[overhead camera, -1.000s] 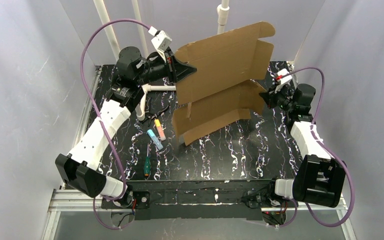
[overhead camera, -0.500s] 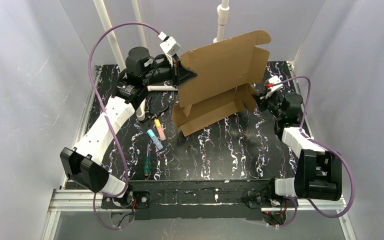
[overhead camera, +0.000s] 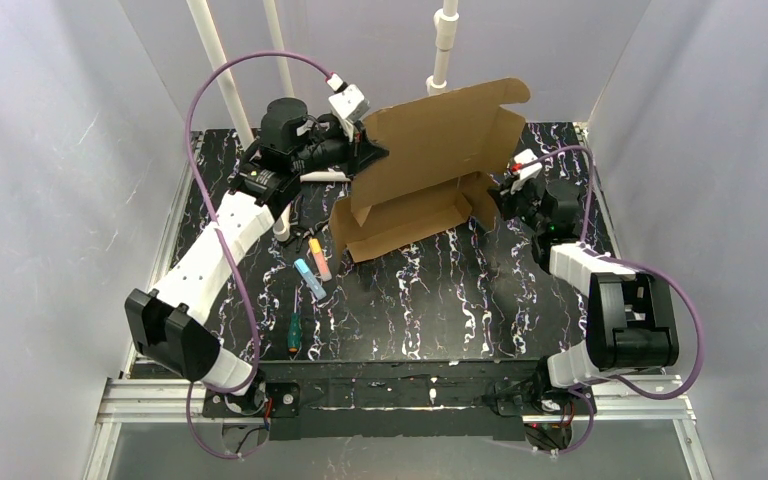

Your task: Fold the paper box

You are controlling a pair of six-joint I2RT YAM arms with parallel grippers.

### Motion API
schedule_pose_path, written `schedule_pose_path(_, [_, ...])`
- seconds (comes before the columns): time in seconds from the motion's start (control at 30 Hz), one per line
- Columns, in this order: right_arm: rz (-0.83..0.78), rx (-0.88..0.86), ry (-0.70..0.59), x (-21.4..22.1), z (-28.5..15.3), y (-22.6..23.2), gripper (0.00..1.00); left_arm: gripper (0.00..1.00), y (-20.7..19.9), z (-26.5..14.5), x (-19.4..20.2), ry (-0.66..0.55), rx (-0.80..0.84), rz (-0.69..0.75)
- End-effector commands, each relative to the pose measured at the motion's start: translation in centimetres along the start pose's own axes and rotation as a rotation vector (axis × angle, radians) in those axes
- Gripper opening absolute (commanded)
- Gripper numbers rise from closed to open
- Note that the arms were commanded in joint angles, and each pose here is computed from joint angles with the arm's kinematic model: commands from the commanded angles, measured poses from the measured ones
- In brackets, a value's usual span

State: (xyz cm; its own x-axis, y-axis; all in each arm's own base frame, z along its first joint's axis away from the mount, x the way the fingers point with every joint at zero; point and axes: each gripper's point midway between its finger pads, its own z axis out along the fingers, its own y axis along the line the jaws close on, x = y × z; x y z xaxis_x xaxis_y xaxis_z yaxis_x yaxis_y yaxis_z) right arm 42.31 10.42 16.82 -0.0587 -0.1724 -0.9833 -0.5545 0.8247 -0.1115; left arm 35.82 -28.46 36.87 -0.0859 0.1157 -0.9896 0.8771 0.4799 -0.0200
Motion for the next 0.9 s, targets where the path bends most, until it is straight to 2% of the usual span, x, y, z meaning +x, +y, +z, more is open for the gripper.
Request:
schedule_pose_path(0.0, [-0.074,0.018,-0.108,-4.0,1.4,-0.4,0.01,0.00,0.9,-0.1,1.2,0.053,-0.037,0.066])
schedule_pose_path(0.43, [-0.049,-0.030,-0.092,-3.7,3.1,1.3,0.03,0.00,1.4,-1.0,2.7,0.077,-0.077,0.148])
schedule_pose_path(0.57, [-0.051,-0.096,-0.086,-3.6,3.0,2.3,0.25,0.00,1.2,-1.1,2.7,0.079,-0.064,0.144])
schedule_pose_path(0.67, [-0.039,-0.123,-0.103,-4.2,2.1,2.2,0.37,0.00,1.0,-1.2,2.8,0.080,-0.056,0.140])
schedule_pose_path(0.87, [-0.030,-0.211,-0.130,-4.9,-0.2,1.6,0.51,0.00,1.1,-1.4,2.9,0.080,-0.048,0.117])
